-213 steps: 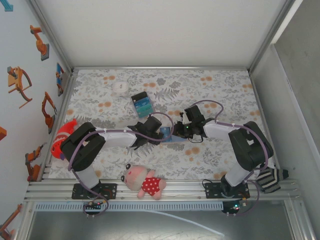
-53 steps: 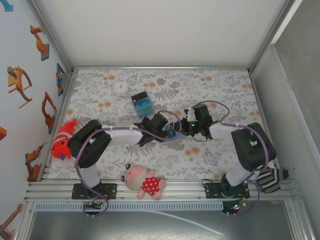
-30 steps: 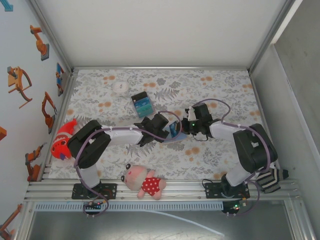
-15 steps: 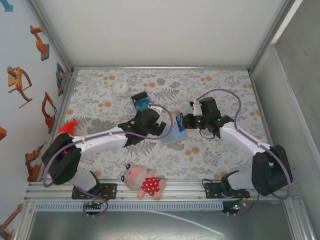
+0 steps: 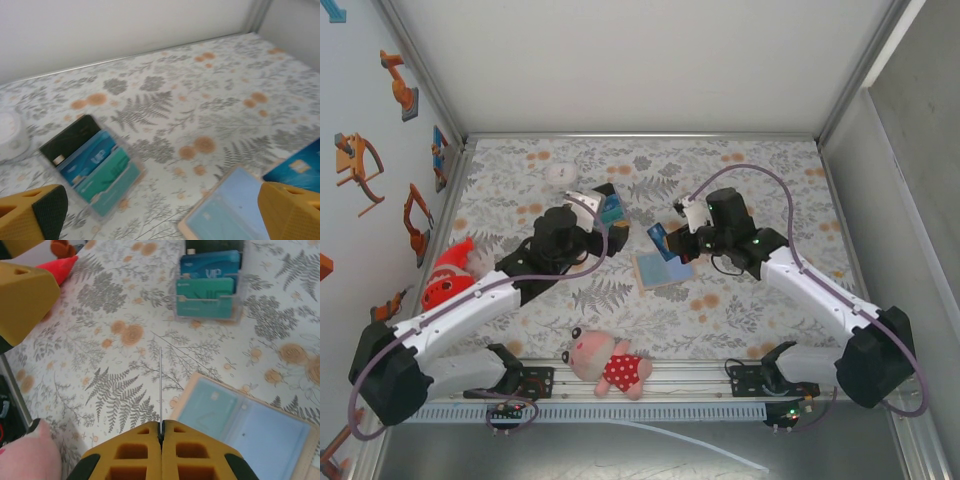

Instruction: Take the credit cards out of the card holder

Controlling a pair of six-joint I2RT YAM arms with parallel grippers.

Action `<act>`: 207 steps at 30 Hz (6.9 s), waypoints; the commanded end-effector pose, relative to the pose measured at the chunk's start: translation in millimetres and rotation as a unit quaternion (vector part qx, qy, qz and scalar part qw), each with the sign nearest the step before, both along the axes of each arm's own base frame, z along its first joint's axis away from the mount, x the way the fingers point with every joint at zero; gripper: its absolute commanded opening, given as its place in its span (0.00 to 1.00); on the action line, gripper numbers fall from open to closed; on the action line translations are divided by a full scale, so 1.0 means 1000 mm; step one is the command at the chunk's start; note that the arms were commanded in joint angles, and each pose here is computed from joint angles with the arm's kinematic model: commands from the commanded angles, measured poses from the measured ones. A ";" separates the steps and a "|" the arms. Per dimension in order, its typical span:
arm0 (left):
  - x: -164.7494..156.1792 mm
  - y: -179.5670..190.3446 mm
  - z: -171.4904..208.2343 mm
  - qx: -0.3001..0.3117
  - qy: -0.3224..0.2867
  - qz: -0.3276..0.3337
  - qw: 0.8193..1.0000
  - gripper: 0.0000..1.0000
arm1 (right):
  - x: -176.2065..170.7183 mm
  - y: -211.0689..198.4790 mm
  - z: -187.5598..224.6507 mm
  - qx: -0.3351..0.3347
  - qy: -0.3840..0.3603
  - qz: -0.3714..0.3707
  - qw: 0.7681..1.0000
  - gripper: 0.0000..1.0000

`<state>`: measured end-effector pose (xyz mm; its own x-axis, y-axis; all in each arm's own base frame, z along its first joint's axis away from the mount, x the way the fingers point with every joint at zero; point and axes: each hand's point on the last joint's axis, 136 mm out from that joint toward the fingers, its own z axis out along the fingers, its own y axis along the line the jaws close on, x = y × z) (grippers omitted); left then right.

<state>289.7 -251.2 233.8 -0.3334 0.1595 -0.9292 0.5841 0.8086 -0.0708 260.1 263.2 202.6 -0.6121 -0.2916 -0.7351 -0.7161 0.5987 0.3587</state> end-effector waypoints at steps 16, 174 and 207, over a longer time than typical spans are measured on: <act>-0.083 -0.069 0.010 0.006 0.067 -0.377 0.924 0.66 | -0.053 0.030 0.026 -0.008 -0.034 0.198 0.980 0.00; 0.039 0.004 -0.012 0.132 -0.012 -0.231 0.964 0.00 | 0.003 -0.048 0.075 0.088 -0.162 -0.126 0.975 0.87; 0.130 0.024 -0.118 0.189 0.070 -0.269 0.942 0.00 | 0.033 -0.070 0.048 0.034 -0.139 -0.225 0.964 0.99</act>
<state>424.1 -223.4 115.5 -0.2448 0.6448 -0.7241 0.8996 0.4297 0.0785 289.1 193.6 231.6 -0.4685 -0.0233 -0.8832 -0.4717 0.8518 0.2278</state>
